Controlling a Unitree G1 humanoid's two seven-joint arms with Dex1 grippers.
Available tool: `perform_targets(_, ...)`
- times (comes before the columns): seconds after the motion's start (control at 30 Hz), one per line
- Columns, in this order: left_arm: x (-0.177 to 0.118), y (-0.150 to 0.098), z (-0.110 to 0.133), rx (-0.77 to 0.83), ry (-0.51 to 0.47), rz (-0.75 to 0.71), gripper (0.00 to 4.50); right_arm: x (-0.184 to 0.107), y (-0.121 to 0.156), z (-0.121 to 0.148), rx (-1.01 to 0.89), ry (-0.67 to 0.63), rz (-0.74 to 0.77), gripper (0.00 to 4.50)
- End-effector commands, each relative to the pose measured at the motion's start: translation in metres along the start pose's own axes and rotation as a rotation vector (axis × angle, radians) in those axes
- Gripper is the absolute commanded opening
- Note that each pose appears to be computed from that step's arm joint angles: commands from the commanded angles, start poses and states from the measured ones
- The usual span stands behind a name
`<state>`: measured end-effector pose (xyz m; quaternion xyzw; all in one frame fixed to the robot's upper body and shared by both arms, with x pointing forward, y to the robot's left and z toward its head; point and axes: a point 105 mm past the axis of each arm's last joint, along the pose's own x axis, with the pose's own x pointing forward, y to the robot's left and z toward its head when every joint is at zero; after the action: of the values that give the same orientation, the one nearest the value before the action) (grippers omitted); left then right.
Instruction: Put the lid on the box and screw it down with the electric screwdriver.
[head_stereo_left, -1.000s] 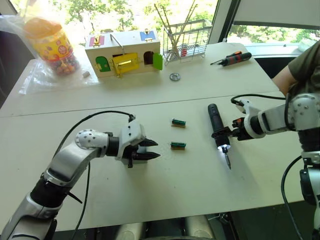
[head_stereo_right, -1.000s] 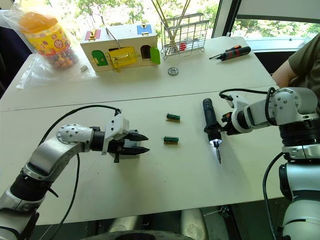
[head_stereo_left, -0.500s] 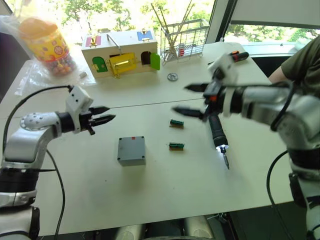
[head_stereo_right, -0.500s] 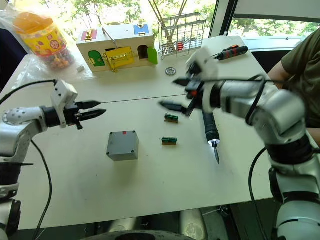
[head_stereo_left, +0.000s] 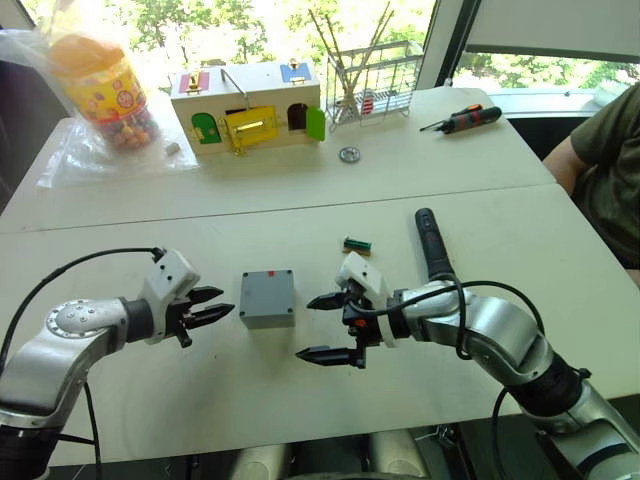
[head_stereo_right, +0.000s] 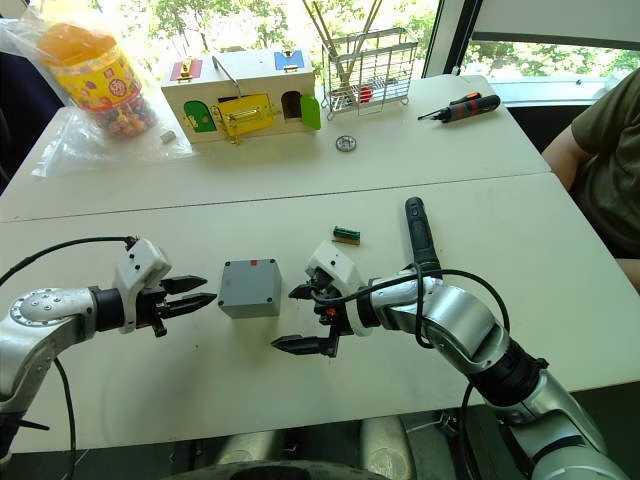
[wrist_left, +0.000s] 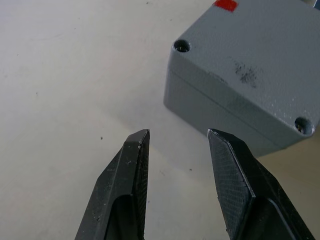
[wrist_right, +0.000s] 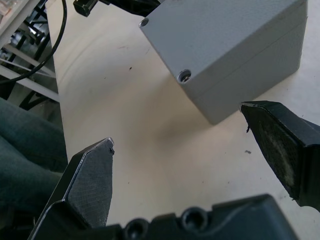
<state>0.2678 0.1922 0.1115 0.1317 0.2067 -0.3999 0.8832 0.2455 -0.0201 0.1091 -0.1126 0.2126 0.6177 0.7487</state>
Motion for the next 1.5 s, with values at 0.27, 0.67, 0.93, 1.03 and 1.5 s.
perform_targets(0.27,0.042,0.015,0.021,0.099,-0.067,-0.048,1.83,0.017,0.016,0.008,0.057,0.001,0.058,4.49)
perform_targets(0.67,0.0,0.04,0.009,0.162,0.007,0.022,1.83,-0.02,-0.023,0.014,-0.007,0.047,-0.119,4.49)
perform_targets(0.93,-0.008,-0.015,-0.006,0.077,0.06,-0.172,1.83,-0.008,-0.037,0.014,-0.121,0.07,-0.092,4.49)
perform_targets(1.03,0.004,-0.014,0.0,0.081,0.013,-0.132,1.83,-0.002,-0.033,0.016,-0.138,0.059,-0.059,4.49)
perform_targets(1.5,0.036,0.007,0.015,0.129,-0.069,-0.07,1.83,0.005,-0.009,0.011,-0.11,0.057,-0.015,4.49)
